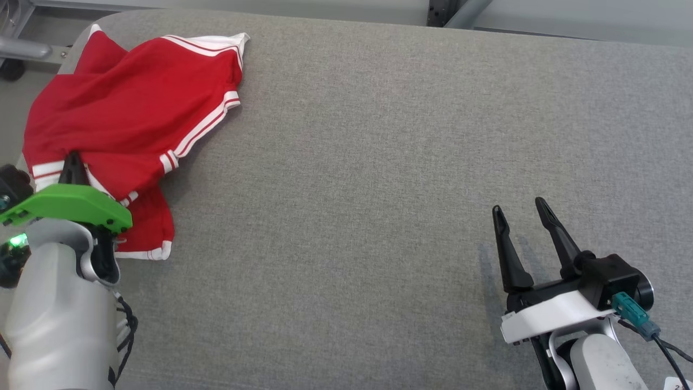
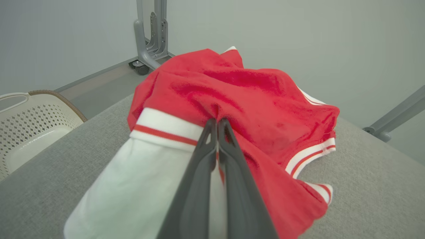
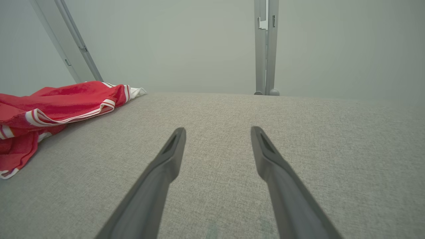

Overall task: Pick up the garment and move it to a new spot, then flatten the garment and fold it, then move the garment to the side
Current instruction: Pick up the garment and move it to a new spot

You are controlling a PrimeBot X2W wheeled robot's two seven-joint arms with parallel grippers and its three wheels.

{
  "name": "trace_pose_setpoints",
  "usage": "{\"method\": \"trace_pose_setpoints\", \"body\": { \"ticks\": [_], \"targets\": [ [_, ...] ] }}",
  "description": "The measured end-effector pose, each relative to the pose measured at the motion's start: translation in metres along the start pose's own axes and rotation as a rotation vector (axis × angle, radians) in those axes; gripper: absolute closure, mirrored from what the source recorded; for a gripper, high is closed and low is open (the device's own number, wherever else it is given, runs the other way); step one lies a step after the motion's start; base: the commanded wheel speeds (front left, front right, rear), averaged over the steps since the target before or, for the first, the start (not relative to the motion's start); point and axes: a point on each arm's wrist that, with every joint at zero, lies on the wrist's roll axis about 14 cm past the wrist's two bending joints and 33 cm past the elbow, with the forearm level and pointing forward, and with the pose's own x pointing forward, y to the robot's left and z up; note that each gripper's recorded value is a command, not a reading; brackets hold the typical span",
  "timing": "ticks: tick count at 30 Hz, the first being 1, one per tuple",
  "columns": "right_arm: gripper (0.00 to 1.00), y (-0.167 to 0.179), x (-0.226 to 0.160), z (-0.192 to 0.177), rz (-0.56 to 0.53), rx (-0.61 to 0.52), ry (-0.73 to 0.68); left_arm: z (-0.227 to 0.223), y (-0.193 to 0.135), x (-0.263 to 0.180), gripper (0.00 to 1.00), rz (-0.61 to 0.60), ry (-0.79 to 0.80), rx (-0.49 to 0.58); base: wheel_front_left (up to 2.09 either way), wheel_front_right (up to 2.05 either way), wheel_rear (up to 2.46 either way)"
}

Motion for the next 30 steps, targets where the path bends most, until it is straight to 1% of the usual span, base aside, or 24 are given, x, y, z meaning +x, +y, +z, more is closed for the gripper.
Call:
{"method": "trace_pose_setpoints", "body": {
  "ticks": [1,2,3,8,12,16,22,28,30],
  "targets": [
    [0.0,0.001,0.0,0.0,0.001,0.001,-0.001,0.01,-0.003,0.002,1.0,-0.013,-0.03,-0.012,0.0,0.0,0.0],
    [0.0,0.002,0.0,0.002,0.002,0.002,-0.005,0.032,-0.012,0.004,1.0,-0.045,-0.095,-0.032,0.0,0.0,0.0],
    [0.0,0.002,0.0,0.003,0.002,0.002,-0.007,0.044,-0.019,0.005,1.0,-0.067,-0.13,-0.04,0.0,0.0,0.0],
    [0.0,0.001,-0.003,0.01,-0.005,0.002,-0.022,0.106,-0.059,0.002,1.0,-0.193,-0.296,-0.043,0.0,0.0,0.0],
    [0.0,-0.002,-0.008,0.016,-0.019,-0.004,-0.035,0.151,-0.104,-0.011,1.0,-0.326,-0.401,-0.01,0.0,0.0,0.0],
    [0.0,-0.008,-0.016,0.021,-0.043,-0.006,-0.044,0.187,-0.155,-0.035,1.0,-0.475,-0.473,0.012,0.0,0.0,0.0],
    [0.0,-0.02,-0.031,0.029,-0.092,-0.001,-0.061,0.214,-0.235,-0.091,1.0,-0.741,-0.506,-0.045,0.0,0.0,0.0],
    [0.0,-0.035,-0.048,0.039,-0.152,0.001,-0.084,0.206,-0.292,-0.152,1.0,-0.995,-0.416,-0.194,0.0,0.0,0.0],
    [0.0,-0.043,-0.055,0.044,-0.181,-0.004,-0.096,0.196,-0.309,-0.172,1.0,-1.067,-0.37,-0.225,0.0,0.0,0.0]
  ]
}}
